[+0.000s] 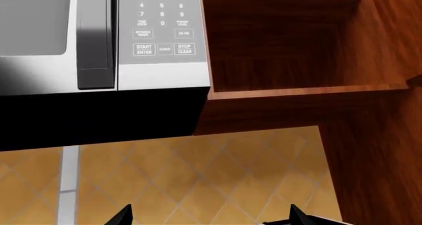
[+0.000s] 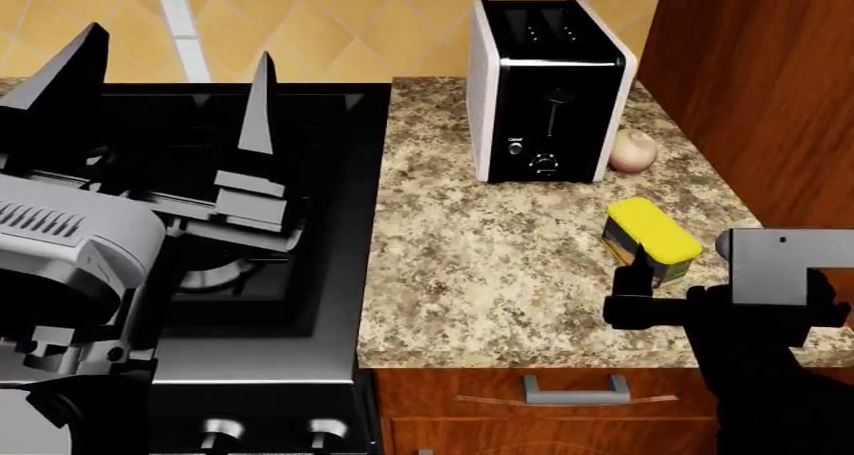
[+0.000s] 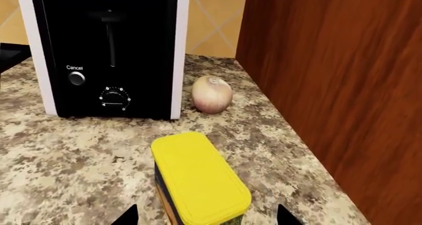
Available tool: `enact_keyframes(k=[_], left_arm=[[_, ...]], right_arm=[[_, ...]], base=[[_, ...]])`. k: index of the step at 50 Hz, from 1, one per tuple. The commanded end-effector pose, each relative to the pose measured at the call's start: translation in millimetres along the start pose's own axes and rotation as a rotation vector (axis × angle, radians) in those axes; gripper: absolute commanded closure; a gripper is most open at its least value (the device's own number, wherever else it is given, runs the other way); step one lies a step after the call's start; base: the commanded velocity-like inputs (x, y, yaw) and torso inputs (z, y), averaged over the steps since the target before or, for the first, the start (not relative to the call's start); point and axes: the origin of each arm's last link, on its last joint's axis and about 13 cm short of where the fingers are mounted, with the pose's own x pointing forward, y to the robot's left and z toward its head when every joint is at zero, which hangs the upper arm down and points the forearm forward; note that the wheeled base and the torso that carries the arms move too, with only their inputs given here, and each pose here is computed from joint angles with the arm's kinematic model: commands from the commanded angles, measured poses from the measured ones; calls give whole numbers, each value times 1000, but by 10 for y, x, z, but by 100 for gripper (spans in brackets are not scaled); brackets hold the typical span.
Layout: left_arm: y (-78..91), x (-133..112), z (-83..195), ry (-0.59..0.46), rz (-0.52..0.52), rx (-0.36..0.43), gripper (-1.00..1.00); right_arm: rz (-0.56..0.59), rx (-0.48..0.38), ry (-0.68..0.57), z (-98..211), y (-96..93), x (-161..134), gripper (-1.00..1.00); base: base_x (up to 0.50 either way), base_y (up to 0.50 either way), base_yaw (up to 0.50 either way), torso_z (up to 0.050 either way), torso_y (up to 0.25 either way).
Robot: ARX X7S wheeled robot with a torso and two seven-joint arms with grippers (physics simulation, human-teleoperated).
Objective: Pick the canned food and canned food from the counter and place them in the cabinets closest to them.
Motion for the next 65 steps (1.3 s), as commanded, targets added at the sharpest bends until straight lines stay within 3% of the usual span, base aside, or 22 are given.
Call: enact_keyframes(k=[1, 65], left_arm=[[-4, -3, 6, -2, -2, 1, -100], [-31, -16, -4, 2, -26, 6, -100]], right_arm=[[-7, -3, 33, -60, -6, 89, -100], [34, -60, 149, -202, 9, 522, -100]], base=[[0, 0, 0, 0, 0], [0, 0, 0, 0, 0]])
